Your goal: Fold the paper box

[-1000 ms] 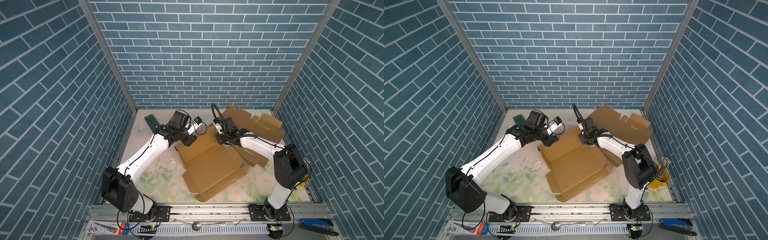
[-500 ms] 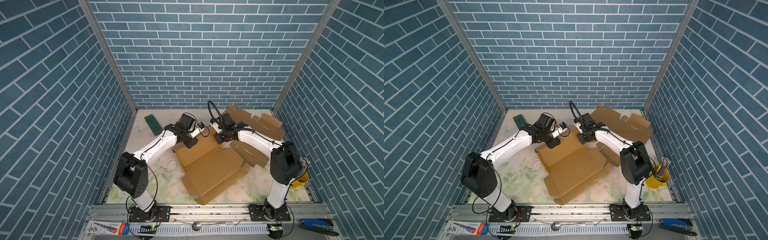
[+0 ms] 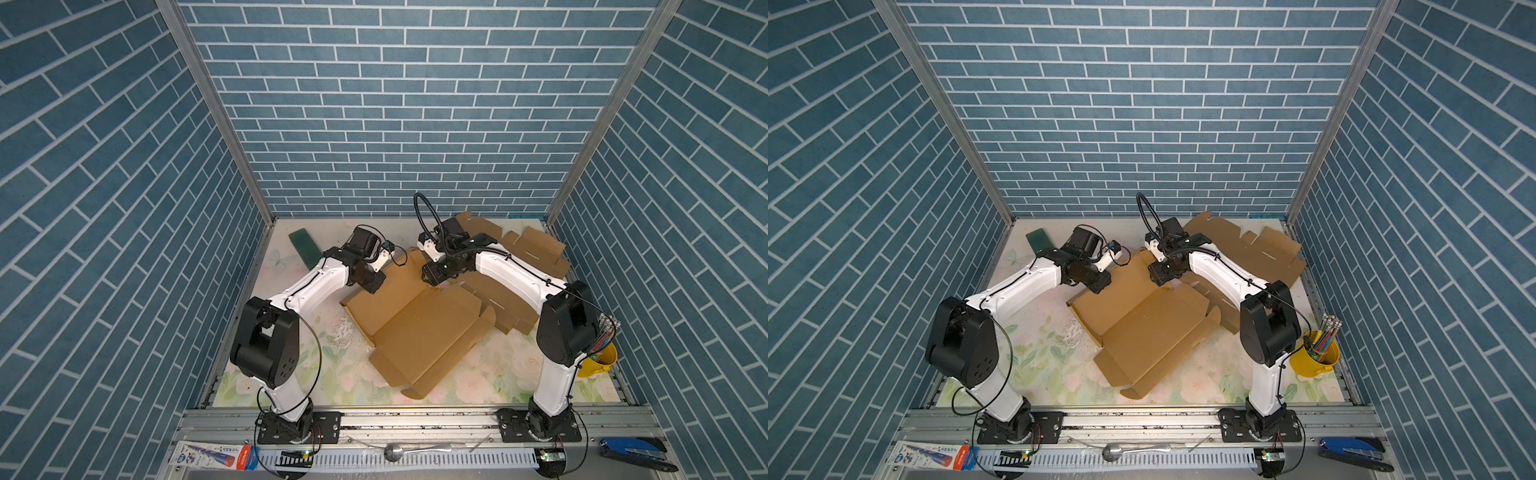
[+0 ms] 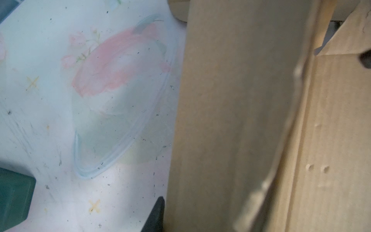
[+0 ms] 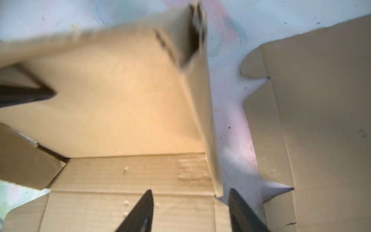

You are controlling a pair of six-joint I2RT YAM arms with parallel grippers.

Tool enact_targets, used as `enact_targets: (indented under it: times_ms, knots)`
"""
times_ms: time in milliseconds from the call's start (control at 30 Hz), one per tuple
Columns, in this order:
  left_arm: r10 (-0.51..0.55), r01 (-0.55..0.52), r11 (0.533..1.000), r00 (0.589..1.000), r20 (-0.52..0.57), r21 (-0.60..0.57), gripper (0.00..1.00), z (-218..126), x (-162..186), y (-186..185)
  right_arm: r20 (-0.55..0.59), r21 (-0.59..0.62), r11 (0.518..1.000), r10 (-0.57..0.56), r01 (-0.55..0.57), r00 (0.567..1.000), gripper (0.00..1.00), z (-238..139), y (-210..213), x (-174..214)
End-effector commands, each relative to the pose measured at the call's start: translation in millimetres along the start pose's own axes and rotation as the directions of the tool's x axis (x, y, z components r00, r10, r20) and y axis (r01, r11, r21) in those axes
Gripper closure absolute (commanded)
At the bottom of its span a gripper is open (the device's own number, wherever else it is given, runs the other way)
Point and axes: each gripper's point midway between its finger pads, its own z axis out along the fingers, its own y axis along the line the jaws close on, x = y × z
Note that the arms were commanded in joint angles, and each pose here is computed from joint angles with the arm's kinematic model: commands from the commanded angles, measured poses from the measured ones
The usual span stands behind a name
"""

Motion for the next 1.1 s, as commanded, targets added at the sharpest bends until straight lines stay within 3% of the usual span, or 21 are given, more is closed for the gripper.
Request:
enact_targets:
  times_ms: [0, 233, 367, 700, 867, 1067]
  knots:
    - [-0.156, 0.171, 0.981, 0.977, -0.146, 0.097, 0.76, 25.0, 43.9, -20.9, 0.079, -0.060, 0.998, 0.031, -0.026, 0.996, 0.35, -40.8, 14.2, -19.9]
    - [-0.295, 0.316, 0.945, 0.937, -0.188, 0.090, 0.81, 38.3, 63.0, -25.1, 0.260, -0.080, 0.987, 0.158, -0.141, 0.953, 0.35, -100.3, 1.4, -58.6]
    - [-0.407, 0.429, 0.897, 0.895, -0.184, 0.104, 0.85, 40.8, 71.0, -23.6, 0.332, -0.072, 0.969, 0.245, -0.235, 0.911, 0.35, -124.1, -16.8, -62.1]
    - [-0.602, 0.622, 0.764, 0.783, -0.155, 0.174, 0.88, 39.8, 84.6, -23.4, 0.299, 0.034, 0.916, 0.372, -0.400, 0.879, 0.37, -118.5, -52.0, -15.3]
    - [-0.741, 0.743, 0.643, 0.665, -0.095, 0.186, 0.88, 46.3, 95.5, -24.0, 0.249, 0.047, 0.867, 0.471, -0.497, 0.846, 0.37, -119.3, -53.2, 10.6]
    - [-0.888, 0.865, 0.452, 0.460, 0.014, 0.218, 0.88, 51.6, 109.8, -17.8, 0.242, 0.043, 0.830, 0.532, -0.556, 0.812, 0.35, -126.5, -49.4, 28.6]
